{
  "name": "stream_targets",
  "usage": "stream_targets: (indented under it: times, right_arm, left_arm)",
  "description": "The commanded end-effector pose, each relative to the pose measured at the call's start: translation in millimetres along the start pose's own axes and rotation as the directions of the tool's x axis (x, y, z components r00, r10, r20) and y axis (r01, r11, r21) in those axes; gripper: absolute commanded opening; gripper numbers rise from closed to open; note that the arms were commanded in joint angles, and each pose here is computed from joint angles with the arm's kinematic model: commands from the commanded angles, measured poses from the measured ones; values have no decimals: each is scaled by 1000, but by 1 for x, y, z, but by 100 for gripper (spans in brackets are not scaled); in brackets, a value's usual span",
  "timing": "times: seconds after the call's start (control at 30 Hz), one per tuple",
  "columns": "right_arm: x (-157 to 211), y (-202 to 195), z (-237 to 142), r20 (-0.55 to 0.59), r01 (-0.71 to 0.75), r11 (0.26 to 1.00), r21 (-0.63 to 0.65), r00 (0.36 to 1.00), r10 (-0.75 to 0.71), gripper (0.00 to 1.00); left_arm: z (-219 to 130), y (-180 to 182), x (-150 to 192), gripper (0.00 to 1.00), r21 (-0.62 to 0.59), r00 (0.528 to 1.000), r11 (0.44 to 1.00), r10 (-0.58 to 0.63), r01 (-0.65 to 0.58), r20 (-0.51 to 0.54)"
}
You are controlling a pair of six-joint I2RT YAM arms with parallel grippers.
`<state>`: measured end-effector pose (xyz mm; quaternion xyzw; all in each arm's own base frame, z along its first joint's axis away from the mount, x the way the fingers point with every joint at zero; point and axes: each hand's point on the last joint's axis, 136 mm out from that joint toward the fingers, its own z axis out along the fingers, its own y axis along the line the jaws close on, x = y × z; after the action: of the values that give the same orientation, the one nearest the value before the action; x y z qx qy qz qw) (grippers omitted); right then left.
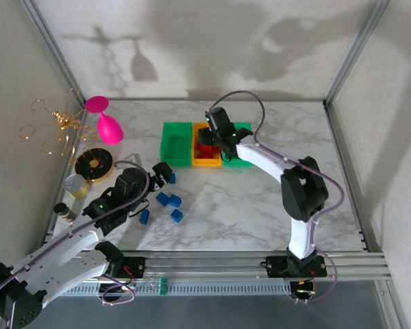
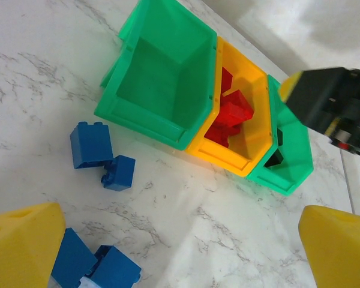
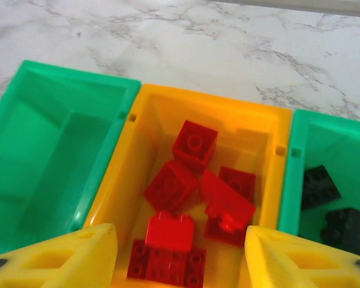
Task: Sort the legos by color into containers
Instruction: Pick up the lego from the middle-left of the table.
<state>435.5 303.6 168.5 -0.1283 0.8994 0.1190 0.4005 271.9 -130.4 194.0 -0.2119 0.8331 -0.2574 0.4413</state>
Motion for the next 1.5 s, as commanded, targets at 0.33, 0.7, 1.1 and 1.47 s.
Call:
stream_targets:
  times: [0.33, 0.7, 1.1, 1.47]
  right_arm:
    - [92, 27, -82, -81, -42, 968, -246, 996, 22, 70]
    - [171, 37, -118, -164, -89, 926, -367, 986, 30, 82]
    - [211, 32, -135, -200, -191, 881, -434, 973, 113, 93]
    - [207, 29, -136, -177, -197, 884, -424, 975, 133, 99]
  left_arm:
    - [-17, 19, 42, 99, -45, 978, 998, 27, -37, -207]
    - [-24, 39, 101, 87, -92, 930, 994, 27, -65, -367]
    - [-13, 39, 142, 78, -83, 861, 962, 193, -261, -470]
    - [16, 24, 171, 73, -102, 772, 867, 373, -487, -514]
